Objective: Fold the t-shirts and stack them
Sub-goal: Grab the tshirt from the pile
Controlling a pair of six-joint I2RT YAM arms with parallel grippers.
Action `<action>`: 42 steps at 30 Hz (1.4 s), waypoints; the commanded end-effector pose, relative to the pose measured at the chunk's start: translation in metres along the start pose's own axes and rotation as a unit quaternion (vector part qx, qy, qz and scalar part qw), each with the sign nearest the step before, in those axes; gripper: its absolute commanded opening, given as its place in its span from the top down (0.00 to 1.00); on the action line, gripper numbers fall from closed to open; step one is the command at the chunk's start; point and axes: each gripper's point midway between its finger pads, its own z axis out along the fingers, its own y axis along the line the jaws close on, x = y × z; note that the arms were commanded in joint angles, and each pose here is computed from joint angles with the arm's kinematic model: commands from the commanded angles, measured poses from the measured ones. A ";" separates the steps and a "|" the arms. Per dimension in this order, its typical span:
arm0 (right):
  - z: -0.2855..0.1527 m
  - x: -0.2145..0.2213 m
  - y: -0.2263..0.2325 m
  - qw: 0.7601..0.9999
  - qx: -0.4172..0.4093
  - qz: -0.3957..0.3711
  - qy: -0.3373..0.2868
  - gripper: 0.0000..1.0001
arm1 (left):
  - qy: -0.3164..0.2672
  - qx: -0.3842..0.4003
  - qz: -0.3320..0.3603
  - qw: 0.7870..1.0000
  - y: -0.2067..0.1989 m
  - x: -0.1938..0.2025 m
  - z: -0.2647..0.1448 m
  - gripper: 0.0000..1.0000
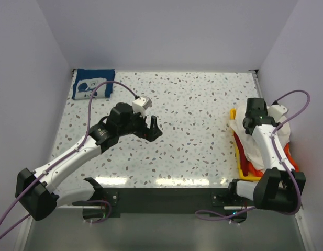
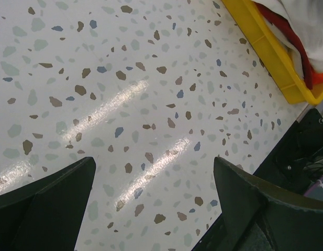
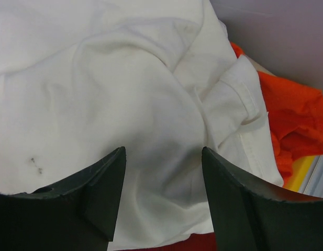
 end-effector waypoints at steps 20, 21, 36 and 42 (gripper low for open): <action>0.004 0.031 -0.025 0.994 0.041 0.104 -0.004 0.39 | -0.011 0.021 0.008 1.000 -0.006 -0.002 -0.001 0.00; 0.004 0.029 -0.023 0.994 0.040 0.101 -0.002 0.47 | -0.011 0.020 0.008 1.000 -0.006 -0.002 -0.001 0.00; -0.179 -0.142 0.087 0.896 -0.435 0.072 -0.060 1.00 | -0.067 0.000 -0.013 0.998 -0.007 -0.029 -0.020 0.00; -0.319 -0.182 0.158 0.804 -0.584 0.019 -0.110 1.00 | -0.125 -0.054 -0.039 0.990 0.005 -0.061 -0.034 0.00</action>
